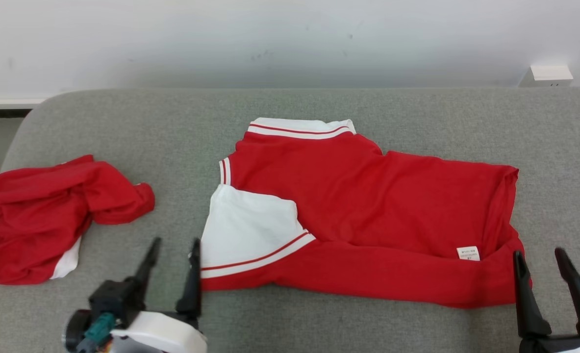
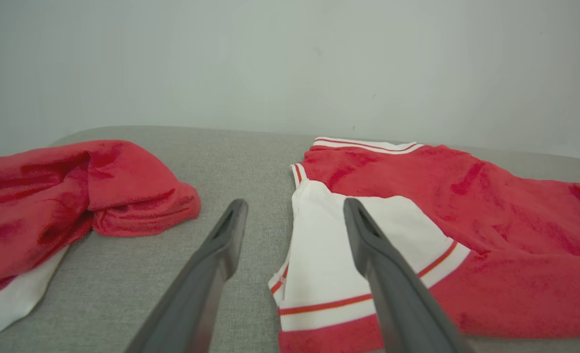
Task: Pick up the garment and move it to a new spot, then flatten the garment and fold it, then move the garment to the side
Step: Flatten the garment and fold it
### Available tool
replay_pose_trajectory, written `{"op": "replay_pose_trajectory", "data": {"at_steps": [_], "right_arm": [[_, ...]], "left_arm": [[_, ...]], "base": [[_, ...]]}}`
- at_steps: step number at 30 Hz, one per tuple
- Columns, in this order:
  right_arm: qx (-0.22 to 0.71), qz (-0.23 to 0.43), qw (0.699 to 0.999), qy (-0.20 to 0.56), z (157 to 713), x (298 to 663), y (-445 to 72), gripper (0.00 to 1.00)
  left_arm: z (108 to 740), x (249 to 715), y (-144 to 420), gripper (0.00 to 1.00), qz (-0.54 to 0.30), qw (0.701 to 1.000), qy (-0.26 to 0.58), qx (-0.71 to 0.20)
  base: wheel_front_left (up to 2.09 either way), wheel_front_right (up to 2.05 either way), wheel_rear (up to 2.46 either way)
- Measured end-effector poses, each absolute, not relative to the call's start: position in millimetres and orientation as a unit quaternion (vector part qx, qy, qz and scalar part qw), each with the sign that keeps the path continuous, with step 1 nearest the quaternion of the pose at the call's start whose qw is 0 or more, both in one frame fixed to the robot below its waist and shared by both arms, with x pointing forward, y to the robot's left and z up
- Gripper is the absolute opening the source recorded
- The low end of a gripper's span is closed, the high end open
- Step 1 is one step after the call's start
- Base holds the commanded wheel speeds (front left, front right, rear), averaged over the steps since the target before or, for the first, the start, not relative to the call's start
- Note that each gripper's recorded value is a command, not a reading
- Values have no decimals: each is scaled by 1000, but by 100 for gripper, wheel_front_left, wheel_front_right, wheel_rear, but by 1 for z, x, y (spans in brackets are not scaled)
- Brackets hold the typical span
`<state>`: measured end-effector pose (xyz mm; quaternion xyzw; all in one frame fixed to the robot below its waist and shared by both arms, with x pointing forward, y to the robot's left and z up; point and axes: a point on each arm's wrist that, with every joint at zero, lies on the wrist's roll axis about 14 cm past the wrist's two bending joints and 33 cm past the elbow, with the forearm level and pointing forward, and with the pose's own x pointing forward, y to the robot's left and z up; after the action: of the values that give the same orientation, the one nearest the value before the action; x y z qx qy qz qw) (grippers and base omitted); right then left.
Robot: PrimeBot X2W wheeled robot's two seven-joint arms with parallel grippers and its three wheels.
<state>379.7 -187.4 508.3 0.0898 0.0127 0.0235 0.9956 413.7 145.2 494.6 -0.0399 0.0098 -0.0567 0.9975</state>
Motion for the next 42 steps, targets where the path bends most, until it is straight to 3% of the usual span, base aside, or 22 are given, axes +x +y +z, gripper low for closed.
{"op": "replay_pose_trajectory", "data": {"at_steps": [12,23,24,25,26,27,42], "right_arm": [[115,-26,981,156,408,365,-212,100],[133,13,965,226,370,377,-188,100],[137,16,964,228,370,377,-186,100],[143,19,962,231,370,378,-183,45],[145,22,961,235,369,378,-182,28],[149,24,960,237,369,378,-181,0],[151,38,969,193,407,364,-184,0]], "left_arm": [[398,406,130,100,-78,974,194,-92],[376,410,118,100,-109,946,273,-136],[376,410,117,49,-113,946,274,-132],[377,410,116,0,-117,944,277,-133],[377,409,115,0,-120,942,281,-136],[378,408,113,0,-124,942,280,-135],[425,393,130,0,-96,963,192,-164]], "base": [[0,0,0],[0,0,0],[0,0,0],[0,0,0],[0,0,0],[0,0,0],[0,0,0]]}}
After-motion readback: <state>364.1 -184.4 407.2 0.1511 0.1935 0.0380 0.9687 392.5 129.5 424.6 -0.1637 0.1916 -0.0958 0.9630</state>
